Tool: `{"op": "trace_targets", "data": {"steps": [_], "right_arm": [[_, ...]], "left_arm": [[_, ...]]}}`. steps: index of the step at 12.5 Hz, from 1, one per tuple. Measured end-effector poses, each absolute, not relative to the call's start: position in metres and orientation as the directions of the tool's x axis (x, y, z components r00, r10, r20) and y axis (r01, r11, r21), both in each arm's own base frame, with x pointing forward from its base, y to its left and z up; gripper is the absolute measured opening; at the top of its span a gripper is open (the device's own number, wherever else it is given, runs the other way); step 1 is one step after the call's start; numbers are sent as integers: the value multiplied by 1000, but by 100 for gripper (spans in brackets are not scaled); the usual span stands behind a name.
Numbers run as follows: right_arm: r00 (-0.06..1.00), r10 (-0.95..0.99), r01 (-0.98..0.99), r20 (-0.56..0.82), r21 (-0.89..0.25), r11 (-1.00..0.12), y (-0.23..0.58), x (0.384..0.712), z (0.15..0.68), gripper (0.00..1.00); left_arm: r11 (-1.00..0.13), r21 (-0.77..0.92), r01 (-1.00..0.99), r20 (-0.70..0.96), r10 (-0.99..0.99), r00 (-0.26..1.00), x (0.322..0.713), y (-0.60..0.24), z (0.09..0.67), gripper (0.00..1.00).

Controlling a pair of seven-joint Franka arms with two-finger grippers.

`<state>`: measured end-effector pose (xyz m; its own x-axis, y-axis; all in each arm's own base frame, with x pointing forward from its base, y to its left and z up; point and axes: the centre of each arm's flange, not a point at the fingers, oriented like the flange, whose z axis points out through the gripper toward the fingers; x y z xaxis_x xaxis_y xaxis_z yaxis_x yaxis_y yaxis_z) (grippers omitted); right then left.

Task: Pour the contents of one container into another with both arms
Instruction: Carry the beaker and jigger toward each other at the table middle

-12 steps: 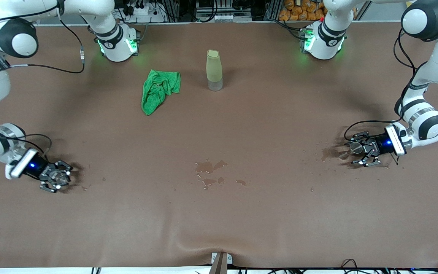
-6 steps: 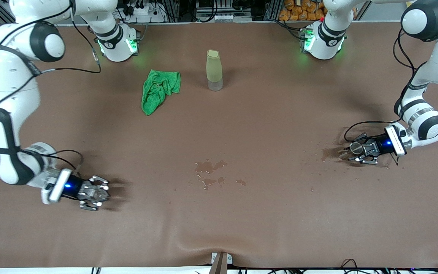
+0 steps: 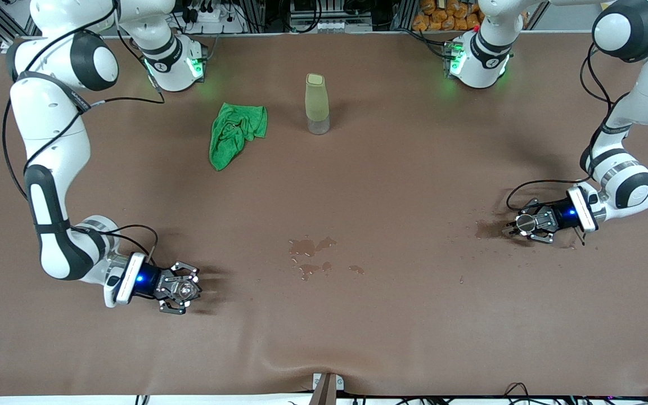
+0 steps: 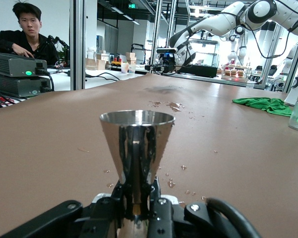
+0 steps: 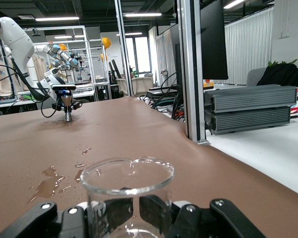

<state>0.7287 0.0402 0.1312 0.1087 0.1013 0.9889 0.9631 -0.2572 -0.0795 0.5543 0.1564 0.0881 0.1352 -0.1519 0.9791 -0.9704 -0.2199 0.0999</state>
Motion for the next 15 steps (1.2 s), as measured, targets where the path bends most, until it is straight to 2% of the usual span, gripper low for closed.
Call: {"op": "trace_targets", "data": {"steps": [6,12,15], "right_arm": [[218,71,956,973,-199,-217,73,727,173,15],[284,11,953,959,-281,-116,129,718,195,15],[317,-19,946,948,-318,-68,149,709,195,15]], "left_arm": [[-190,109,-976,984,-117,133,583,123,114,21],[-162,146,-976,976,-134,169,621,93,223,21],[-133,161,-978,971,-154,181,626,65,267,21]]}}
